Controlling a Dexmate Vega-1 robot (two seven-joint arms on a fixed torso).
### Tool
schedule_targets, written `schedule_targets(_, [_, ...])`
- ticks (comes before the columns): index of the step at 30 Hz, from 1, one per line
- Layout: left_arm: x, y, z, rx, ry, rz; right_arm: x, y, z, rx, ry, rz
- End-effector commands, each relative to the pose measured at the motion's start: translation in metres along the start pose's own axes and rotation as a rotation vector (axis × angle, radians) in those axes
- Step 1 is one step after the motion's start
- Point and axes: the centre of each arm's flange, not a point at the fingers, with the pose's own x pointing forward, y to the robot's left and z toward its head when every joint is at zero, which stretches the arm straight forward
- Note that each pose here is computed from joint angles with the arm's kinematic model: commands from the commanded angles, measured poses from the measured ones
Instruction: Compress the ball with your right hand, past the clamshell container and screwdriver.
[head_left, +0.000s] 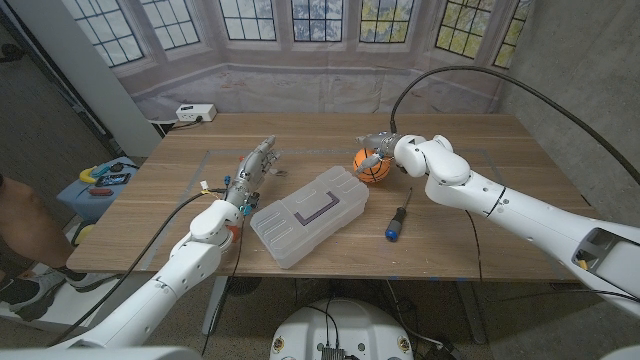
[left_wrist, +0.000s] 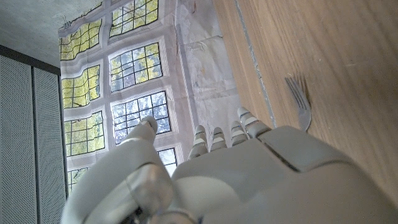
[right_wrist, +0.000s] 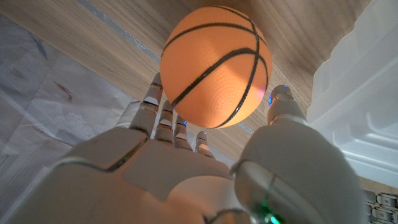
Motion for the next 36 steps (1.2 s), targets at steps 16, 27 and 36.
schedule_targets(16, [-0.012, 0.023, 0.016, 0.047, -0.023, 0.037, 0.01, 0.001, -0.001, -0.028, 0.0, 0.016])
schedule_targets(27, [-0.011, 0.023, 0.019, 0.056, -0.024, 0.036, 0.009, 0.005, -0.005, -0.031, 0.001, 0.025])
schedule_targets(36, [-0.01, 0.023, 0.021, 0.057, -0.028, 0.035, 0.01, 0.007, -0.006, -0.042, -0.005, 0.025])
